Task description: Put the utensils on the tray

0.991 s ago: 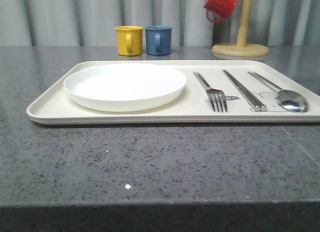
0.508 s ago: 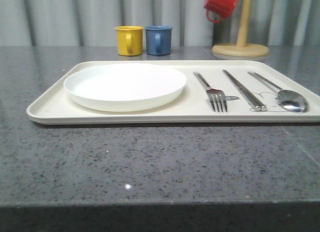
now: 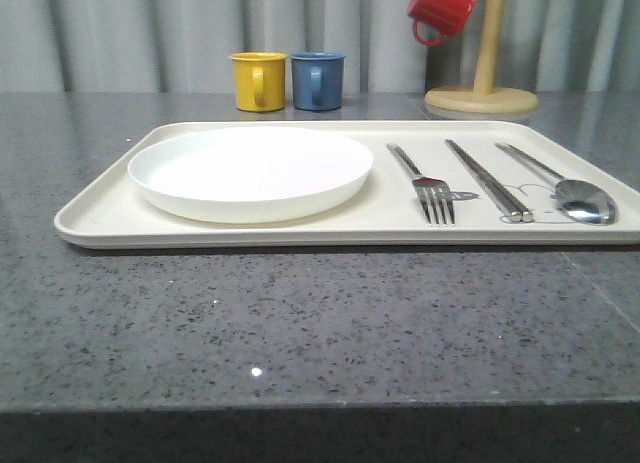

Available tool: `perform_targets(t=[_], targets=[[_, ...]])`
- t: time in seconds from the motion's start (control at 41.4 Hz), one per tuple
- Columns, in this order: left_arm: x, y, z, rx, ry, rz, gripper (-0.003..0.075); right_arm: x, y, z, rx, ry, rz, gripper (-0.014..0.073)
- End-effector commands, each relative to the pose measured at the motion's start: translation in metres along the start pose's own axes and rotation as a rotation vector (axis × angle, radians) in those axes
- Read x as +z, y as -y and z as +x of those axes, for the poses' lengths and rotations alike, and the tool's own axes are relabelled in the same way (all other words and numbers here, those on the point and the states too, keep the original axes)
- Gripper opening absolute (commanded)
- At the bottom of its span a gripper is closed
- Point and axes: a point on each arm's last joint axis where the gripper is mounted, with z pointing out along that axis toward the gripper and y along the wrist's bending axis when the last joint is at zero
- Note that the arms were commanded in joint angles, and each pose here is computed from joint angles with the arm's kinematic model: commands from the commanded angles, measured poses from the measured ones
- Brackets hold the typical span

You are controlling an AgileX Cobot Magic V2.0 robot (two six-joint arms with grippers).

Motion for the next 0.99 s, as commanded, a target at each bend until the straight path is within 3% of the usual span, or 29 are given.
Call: perform_targets(t=[0.0,0.967], targets=[[-0.003,-0.0009,-0.0158,-0.019,0.106,-0.006,-0.0019,-0.0103,0.0,-0.0146,-0.017,0.159,0.001,-0.0113],[-0.003,-0.0009,-0.0158,-0.019,0.106,-0.006,-0.0019,-0.0125,0.0001,-0.0143,-0.017,0.168,0.001,-0.0113]])
